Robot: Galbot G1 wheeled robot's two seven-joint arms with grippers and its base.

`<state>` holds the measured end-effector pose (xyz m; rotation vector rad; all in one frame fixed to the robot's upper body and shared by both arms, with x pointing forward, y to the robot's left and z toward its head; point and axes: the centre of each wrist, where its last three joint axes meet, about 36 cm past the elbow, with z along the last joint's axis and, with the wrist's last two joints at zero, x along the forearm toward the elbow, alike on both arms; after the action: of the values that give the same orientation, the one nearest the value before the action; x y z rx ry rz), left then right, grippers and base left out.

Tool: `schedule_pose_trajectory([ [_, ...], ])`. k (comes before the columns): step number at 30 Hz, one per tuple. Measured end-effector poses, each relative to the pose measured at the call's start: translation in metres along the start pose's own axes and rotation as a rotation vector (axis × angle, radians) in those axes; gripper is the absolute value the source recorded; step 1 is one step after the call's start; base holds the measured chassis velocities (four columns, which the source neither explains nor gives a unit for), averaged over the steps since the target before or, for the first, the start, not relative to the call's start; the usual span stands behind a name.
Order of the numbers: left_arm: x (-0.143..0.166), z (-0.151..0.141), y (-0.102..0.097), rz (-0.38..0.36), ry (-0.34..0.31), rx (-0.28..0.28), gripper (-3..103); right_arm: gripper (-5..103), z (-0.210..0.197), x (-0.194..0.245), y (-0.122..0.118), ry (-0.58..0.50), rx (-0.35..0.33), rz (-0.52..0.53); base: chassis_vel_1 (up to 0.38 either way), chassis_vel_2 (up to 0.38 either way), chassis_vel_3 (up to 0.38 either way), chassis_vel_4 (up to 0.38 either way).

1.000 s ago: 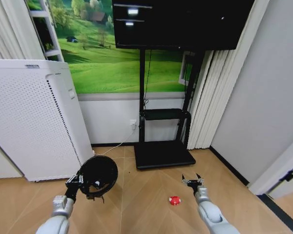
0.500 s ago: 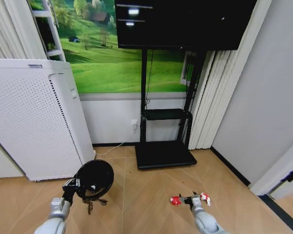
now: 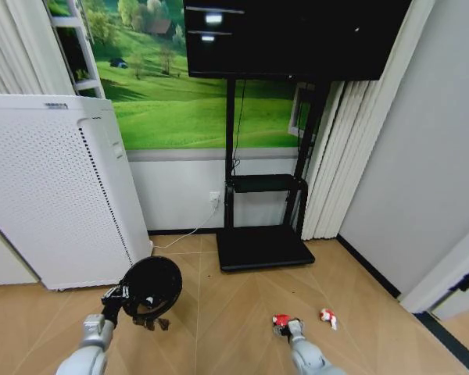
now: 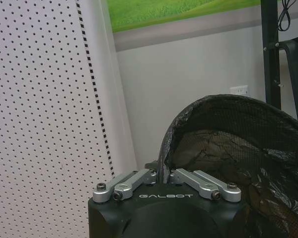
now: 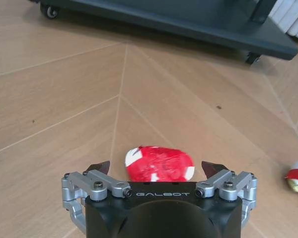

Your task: Pick up the trash bin and place the garbage on the floor into it.

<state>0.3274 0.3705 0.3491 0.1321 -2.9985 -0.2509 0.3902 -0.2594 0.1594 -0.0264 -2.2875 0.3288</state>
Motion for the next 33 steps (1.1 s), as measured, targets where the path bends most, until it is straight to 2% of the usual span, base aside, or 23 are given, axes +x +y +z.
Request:
schedule_pose_trajectory([
  [11, 0.003, 0.008, -0.009, 0.008, 0.017, -0.003, 4, 100, -0.008, -0.019, 0.029, 0.008, 0.006, -0.006, 0.0, 0.0, 0.0, 0.0],
  [24, 0.008, 0.009, -0.014, 0.013, 0.008, -0.007, 4, 100, 0.001, -0.031, 0.021, 0.023, 0.047, 0.08, 0.0, 0.0, 0.0, 0.0],
  [33, 0.008, 0.01, -0.016, 0.015, 0.006, -0.008, 4, 100, 0.0, -0.037, 0.025, 0.022, 0.071, 0.091, 0.0, 0.0, 0.0, 0.0],
])
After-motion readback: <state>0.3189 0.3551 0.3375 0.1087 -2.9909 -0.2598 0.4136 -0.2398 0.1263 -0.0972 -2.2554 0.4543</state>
